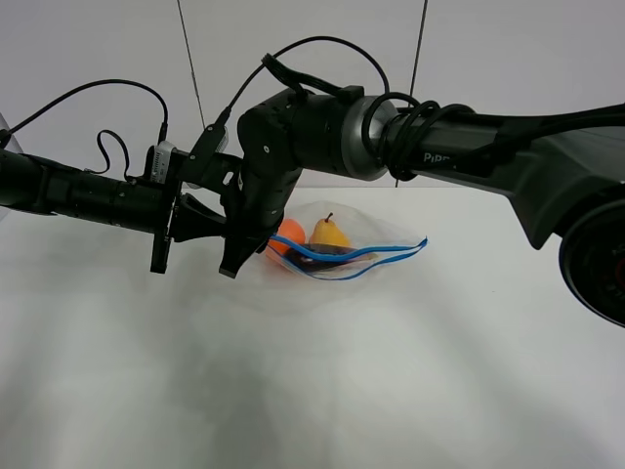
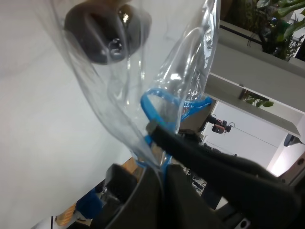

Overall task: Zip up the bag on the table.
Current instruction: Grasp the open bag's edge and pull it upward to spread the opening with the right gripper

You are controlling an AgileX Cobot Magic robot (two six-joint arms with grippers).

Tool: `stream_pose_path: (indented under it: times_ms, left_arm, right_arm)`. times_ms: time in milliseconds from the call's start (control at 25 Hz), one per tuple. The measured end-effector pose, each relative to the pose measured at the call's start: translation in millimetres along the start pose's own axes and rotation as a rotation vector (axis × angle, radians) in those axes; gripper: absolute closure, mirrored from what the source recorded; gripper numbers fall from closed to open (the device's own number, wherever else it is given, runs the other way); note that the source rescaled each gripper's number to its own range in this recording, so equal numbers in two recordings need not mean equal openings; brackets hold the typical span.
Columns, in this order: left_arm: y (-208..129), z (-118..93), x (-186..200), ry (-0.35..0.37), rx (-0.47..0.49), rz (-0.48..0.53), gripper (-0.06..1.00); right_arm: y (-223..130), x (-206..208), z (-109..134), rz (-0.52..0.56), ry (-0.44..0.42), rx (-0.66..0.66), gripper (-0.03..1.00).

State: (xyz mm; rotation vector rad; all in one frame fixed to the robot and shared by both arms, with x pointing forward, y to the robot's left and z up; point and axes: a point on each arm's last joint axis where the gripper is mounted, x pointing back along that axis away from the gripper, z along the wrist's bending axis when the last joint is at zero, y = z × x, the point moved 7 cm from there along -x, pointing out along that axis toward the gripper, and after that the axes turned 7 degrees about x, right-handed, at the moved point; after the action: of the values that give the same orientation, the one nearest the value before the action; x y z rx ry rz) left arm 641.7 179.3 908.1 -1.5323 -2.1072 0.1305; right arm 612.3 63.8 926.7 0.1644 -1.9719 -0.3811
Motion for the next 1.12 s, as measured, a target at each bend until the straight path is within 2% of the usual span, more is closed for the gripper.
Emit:
stream_pose_path:
  times_ms: [120, 240, 520, 880, 1120]
  left_arm:
    - [0.0, 0.0, 0.0, 0.0, 0.0, 0.0, 0.94]
    - [0.1, 0.0, 0.0, 0.0, 0.0, -0.001, 0.94]
    - [0.1, 0.1, -0.3, 0.001, -0.009, -0.001, 0.94]
    - [0.5, -5.4, -0.3, -0.033, -0.013, -0.004, 0.94]
    - [10.0, -12.6, 16.0, -0.105, -0.003, -0.035, 0.94]
  right_arm:
    - [0.0, 0.0, 0.0, 0.0, 0.0, 0.0, 0.88]
    - [-1.4, 0.0, 0.9, 0.009, 0.005, 0.0, 0.95]
    - [-2.5, 0.0, 1.6, 0.015, 0.01, 0.0, 0.96]
    - [-3.8, 6.1, -2.1, 0.03, -0.003, 0.013, 0.96]
    - [-1.7, 20.8, -9.6, 0.021, -0.034, 0.026, 0.97]
